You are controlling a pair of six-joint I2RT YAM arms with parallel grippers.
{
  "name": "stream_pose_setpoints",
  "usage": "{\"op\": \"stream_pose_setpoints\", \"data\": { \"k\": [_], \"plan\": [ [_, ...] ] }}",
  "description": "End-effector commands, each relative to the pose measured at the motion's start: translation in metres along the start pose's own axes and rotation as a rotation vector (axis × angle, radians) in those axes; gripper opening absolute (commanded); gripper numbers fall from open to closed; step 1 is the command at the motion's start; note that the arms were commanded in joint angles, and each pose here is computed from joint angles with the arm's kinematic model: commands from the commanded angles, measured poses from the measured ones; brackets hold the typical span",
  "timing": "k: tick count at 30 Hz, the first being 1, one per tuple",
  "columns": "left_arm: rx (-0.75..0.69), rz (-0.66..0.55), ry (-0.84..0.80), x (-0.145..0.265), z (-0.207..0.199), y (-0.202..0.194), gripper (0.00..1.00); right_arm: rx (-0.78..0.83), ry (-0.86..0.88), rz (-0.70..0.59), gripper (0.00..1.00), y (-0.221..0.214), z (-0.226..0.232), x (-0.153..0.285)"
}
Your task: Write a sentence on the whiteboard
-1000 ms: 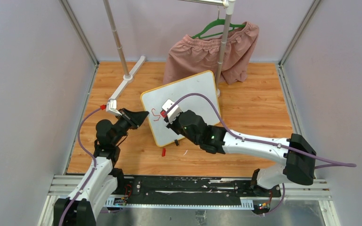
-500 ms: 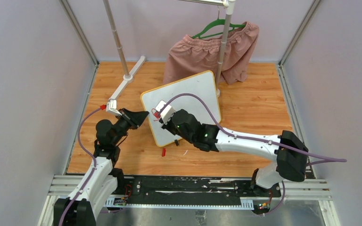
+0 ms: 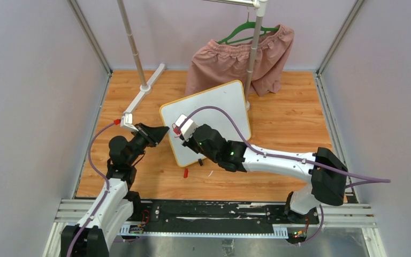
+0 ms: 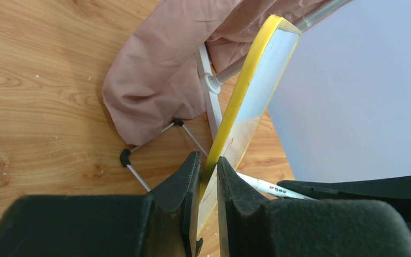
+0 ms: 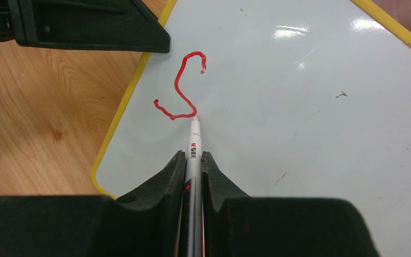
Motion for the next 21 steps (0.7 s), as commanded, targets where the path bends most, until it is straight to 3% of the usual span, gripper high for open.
{"op": "stream_pose_setpoints", "data": {
  "k": [1, 21],
  "plan": [
    [-0.007, -0.001, -0.013, 0.001, 0.000, -0.001, 0.00, -0.005, -0.041, -0.027, 0.00, 0.010, -0.005, -0.007],
    [-0.008, -0.004, -0.015, 0.000, -0.001, 0.000, 0.00, -0.020, -0.016, 0.050, 0.00, -0.014, 0.000, -0.008]
  ]
}}
Point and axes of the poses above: each gripper's point midway between its finger pads, its own x axis back along the fingers, its own z axis along the line the jaws close on, y = z × x, the point moved 8 cm from there along x, back along the fingers, and after that the axes turned 7 degrees about -x, right-handed, at the moved point
